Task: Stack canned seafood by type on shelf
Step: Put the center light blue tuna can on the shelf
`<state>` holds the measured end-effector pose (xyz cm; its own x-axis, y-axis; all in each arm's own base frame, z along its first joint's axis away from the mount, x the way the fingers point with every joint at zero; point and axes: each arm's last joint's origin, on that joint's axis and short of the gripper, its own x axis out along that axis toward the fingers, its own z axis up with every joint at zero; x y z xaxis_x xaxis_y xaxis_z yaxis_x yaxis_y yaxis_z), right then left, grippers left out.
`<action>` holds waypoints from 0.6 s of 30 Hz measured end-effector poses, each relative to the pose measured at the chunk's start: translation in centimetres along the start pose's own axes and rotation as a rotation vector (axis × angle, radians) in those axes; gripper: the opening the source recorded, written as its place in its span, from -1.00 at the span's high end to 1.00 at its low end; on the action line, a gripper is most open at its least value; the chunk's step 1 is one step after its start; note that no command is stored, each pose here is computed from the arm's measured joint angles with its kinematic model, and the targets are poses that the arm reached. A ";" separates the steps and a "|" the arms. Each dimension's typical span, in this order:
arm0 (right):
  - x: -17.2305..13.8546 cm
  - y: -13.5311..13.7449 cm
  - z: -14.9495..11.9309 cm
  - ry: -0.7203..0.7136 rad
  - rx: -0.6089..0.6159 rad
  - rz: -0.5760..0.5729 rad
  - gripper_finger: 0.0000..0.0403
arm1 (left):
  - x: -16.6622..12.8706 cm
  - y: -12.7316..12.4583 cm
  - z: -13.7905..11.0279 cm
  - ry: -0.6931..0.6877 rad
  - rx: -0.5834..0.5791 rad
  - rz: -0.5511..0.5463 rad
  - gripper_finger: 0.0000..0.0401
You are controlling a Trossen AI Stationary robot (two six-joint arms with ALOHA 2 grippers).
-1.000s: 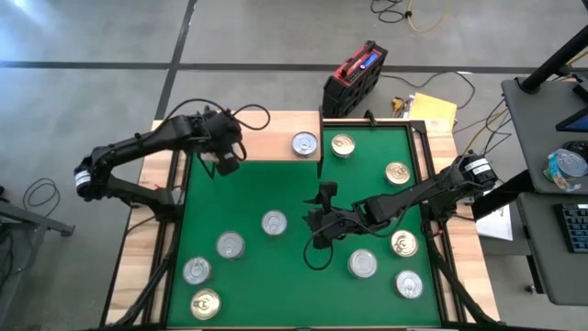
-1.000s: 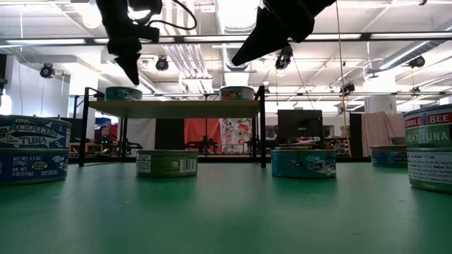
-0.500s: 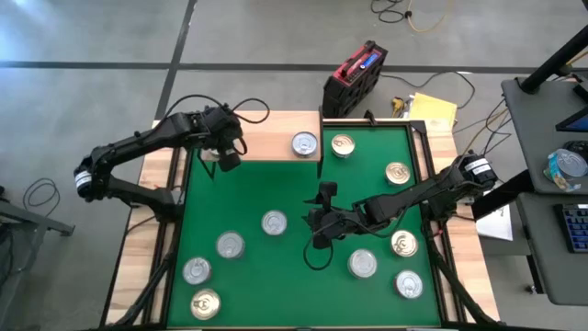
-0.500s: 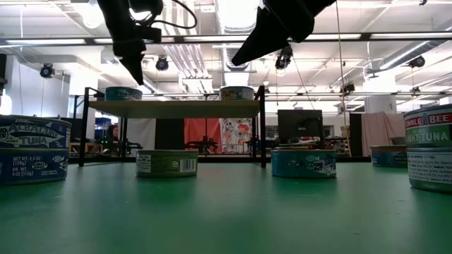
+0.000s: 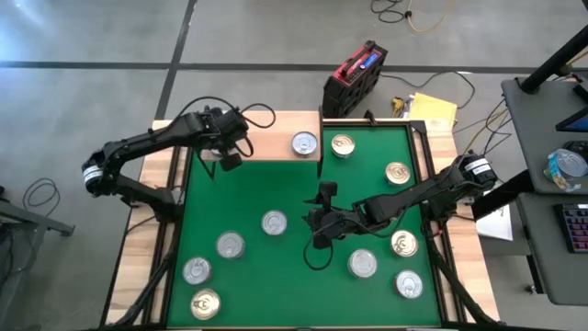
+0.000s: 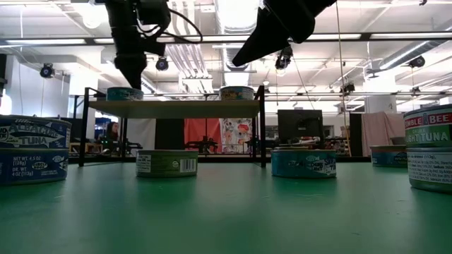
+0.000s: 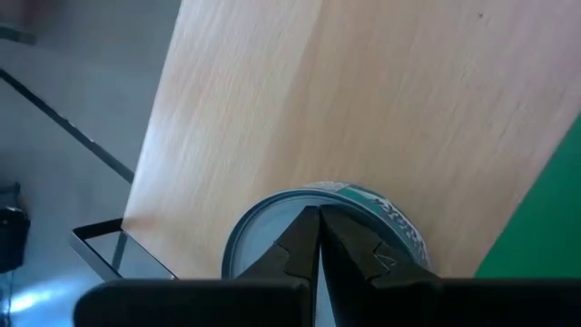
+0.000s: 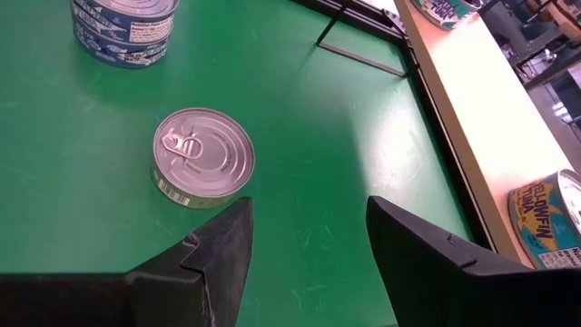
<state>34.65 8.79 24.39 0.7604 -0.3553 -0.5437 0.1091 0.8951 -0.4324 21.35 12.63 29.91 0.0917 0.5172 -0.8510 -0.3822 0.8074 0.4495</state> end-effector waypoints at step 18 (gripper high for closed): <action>0.0 0.0 0.0 0.001 0.008 0.000 -0.02 | -1.7 0.2 -1.1 -0.081 0.212 -0.105 1.00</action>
<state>34.65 8.79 24.39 0.7600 -0.3554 -0.5442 0.1140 0.8971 -0.4268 20.14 11.60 31.18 0.1971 0.4416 -0.8753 -0.1661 0.8949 0.4142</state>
